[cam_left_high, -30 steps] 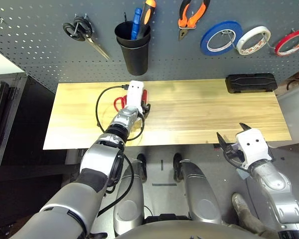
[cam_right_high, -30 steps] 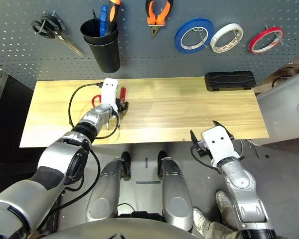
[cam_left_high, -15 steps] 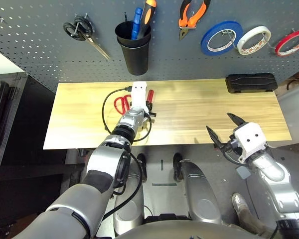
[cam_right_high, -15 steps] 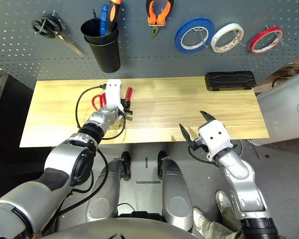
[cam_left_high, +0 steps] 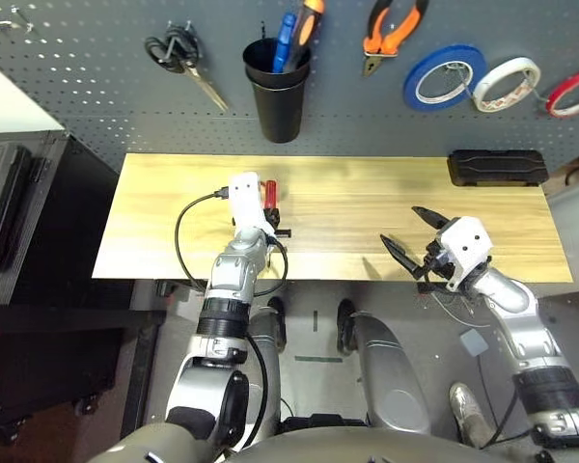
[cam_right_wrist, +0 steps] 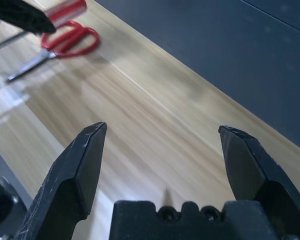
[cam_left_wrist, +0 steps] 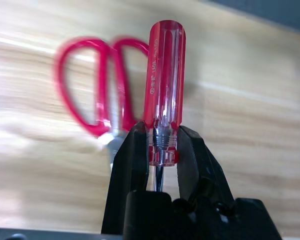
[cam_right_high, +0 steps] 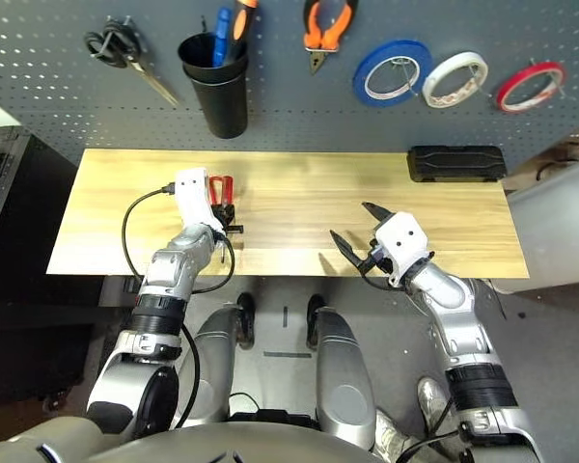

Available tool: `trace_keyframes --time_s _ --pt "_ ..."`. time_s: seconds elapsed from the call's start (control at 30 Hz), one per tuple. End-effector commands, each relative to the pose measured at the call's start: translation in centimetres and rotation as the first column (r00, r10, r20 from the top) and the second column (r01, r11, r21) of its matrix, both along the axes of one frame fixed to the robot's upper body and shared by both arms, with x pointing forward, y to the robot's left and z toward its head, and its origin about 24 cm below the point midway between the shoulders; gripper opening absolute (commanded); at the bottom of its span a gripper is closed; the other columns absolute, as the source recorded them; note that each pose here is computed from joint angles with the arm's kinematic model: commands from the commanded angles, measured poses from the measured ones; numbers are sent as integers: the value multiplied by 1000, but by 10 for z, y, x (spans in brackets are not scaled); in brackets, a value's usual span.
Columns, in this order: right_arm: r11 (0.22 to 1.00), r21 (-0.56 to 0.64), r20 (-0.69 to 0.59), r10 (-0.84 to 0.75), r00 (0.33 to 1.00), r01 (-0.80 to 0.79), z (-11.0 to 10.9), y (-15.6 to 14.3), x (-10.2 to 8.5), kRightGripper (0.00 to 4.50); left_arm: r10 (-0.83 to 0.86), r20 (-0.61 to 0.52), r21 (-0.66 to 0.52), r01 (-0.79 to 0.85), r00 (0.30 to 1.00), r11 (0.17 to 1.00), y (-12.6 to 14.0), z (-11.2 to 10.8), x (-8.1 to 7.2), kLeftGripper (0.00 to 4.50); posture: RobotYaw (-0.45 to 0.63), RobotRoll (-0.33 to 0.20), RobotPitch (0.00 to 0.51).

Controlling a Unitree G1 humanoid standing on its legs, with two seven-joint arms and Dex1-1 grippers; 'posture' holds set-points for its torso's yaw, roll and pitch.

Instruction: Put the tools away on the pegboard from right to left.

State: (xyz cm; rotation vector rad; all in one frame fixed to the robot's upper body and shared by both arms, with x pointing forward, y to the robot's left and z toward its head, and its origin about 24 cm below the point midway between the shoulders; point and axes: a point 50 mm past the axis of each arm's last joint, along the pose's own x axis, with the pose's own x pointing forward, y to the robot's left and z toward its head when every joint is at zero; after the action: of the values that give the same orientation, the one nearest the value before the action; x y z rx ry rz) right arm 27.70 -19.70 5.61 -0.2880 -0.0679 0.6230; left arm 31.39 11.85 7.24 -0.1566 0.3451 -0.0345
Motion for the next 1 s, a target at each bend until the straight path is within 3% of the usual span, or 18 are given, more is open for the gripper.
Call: trace_keyframes --time_s 0.03,0.23,0.53,0.63,1.0 --pt "999 34 -50 7 999 -5 -9 -2 3 4500 49 86 -84 -42 995 996 5 13 -11 836 326 0 308" --pt "999 45 -100 32 995 -28 -12 0 14 4500 95 188 -97 -77 978 992 16 28 -21 836 387 0 298" --pt "984 127 -8 126 992 -124 -6 -6 10 4500 103 460 -189 -16 882 982 17 78 -36 836 415 0 281" --pt "976 171 91 122 988 -136 -1 -18 5 4500 89 537 -187 15 839 982 18 98 -40 836 409 0 274" --pt "954 197 249 172 953 -224 34 -51 -5 4500 12 705 -119 102 709 988 22 163 -33 836 346 0 247"
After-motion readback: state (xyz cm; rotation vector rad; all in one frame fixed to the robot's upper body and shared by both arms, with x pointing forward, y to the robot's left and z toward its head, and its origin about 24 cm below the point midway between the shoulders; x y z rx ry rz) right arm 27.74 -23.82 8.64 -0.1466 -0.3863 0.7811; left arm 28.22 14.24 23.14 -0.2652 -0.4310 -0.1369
